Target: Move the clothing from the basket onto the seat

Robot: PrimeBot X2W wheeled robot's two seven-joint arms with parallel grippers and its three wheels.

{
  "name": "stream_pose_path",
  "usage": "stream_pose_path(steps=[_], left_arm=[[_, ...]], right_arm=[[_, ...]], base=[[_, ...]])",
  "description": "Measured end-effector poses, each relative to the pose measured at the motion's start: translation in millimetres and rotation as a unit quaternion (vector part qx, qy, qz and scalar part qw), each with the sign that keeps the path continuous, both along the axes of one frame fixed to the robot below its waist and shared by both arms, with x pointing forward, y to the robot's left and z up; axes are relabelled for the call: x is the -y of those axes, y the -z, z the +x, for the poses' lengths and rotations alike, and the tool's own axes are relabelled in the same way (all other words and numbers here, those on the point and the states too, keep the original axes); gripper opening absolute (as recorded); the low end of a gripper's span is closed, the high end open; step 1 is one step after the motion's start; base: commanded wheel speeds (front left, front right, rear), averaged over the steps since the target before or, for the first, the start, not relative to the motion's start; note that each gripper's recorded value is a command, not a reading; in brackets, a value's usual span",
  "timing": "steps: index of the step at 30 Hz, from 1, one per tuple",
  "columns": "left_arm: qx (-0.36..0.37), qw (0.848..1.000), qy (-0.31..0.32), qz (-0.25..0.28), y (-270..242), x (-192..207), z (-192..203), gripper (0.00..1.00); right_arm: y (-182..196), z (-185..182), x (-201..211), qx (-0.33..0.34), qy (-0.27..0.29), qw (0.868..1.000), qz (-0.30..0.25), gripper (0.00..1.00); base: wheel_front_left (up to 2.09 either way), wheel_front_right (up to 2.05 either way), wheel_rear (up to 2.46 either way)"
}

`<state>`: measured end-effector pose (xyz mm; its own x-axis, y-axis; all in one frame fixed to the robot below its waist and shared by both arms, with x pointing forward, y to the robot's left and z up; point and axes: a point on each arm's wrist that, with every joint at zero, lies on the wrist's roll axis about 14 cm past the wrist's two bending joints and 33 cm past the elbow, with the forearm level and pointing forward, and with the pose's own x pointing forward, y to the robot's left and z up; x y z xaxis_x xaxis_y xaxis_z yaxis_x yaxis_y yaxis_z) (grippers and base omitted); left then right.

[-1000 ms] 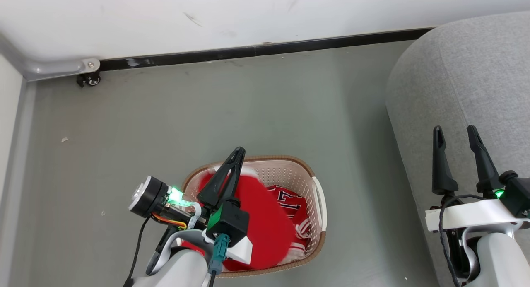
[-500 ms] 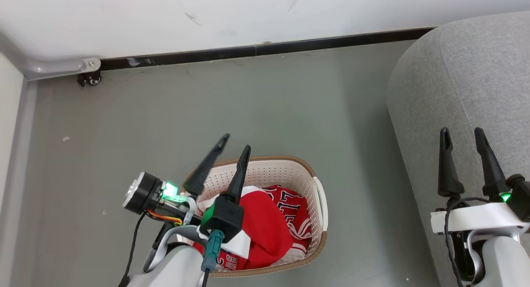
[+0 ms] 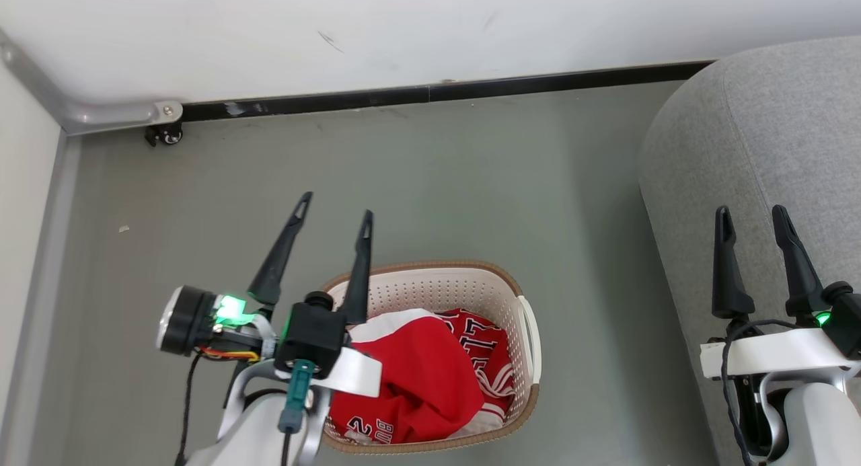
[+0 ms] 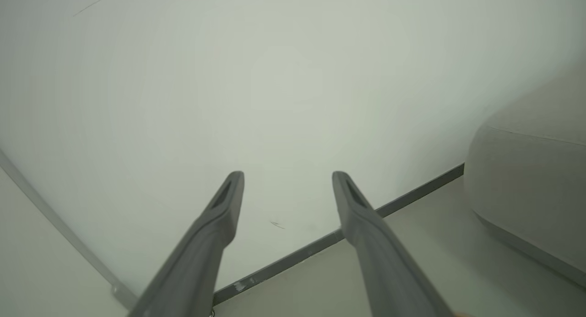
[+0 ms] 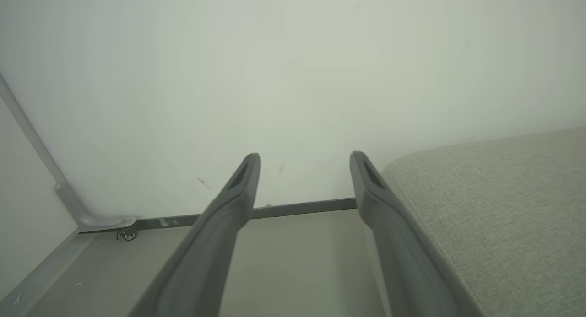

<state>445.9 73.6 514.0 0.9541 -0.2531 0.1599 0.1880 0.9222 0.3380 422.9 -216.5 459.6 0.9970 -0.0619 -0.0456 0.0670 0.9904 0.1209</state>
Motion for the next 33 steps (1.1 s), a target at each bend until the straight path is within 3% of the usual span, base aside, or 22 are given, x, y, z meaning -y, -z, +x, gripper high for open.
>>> stream_pose_path(steps=[17,33], left_arm=[[-0.03,0.987,-0.142,-0.069,4,-91,-21,1.0],[-0.062,0.975,-0.188,-0.099,18,-124,-62,1.0]], right_arm=[[-19,-8,-7,0.022,-0.014,0.999,-0.024,1.0],[-36,-29,-12,0.04,-0.024,0.998,-0.039,1.0]], base=[[0.0,0.0,0.0],[0.0,0.0,0.0]])
